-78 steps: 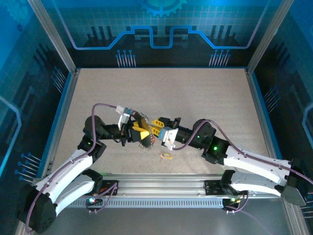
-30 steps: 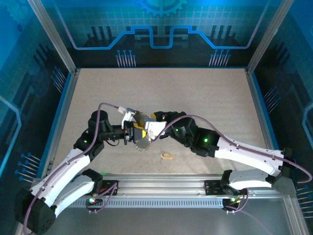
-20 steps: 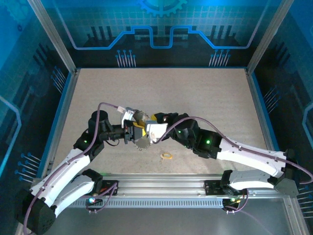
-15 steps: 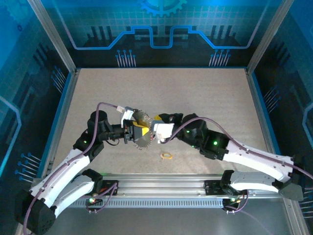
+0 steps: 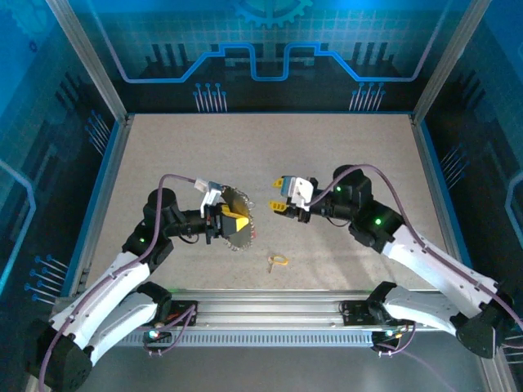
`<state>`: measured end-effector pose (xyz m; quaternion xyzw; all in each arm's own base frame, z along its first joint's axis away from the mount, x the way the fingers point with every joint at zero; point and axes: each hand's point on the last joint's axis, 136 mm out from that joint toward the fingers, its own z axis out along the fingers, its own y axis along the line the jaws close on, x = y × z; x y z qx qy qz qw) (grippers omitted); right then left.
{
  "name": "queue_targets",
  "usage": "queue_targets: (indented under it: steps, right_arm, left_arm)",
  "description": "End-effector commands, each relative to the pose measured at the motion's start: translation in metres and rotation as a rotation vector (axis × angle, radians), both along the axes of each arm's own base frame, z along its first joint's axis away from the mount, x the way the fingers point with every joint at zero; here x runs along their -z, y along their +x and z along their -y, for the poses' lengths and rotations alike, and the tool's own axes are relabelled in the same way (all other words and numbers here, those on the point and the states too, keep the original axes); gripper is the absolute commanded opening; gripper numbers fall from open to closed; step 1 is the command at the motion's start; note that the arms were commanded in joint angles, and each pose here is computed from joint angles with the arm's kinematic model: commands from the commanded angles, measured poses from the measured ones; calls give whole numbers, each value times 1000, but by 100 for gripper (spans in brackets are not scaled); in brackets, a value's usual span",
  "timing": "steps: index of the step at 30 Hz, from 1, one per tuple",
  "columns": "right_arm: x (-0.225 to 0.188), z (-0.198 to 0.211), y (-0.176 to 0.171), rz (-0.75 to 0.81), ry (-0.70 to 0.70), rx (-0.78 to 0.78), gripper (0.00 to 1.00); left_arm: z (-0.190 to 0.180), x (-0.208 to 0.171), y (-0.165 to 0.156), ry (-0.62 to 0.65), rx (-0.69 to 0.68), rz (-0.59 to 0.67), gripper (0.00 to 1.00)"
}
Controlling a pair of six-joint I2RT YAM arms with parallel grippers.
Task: Put the keys on the keyring
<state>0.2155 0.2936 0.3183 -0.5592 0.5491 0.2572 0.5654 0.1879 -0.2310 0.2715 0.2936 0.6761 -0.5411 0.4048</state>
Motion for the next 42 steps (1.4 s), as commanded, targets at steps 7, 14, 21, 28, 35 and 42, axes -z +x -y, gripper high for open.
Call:
queue_targets:
  steps: [7, 14, 21, 28, 35, 42]
  right_arm:
    - [-2, -18, -31, -265, 17, -233, 33]
    - [10, -32, -32, -261, -28, -233, 29]
    - [8, -36, -30, -240, -24, -225, 24]
    - [9, -37, -30, -237, -33, -224, 21]
    - [11, -41, -34, -218, -42, -249, 12]
    - [9, -41, -43, -128, -32, -294, 0]
  left_arm:
    - [3, -7, -14, -27, 79, 102, 0]
    - [3, -6, -13, -26, 77, 92, 0]
    - [4, -2, -11, -21, 76, 62, 0]
    - [4, -2, -11, -21, 75, 59, 0]
    - [4, 0, -9, -20, 74, 43, 0]
    - [5, 1, -10, -20, 74, 15, 0]
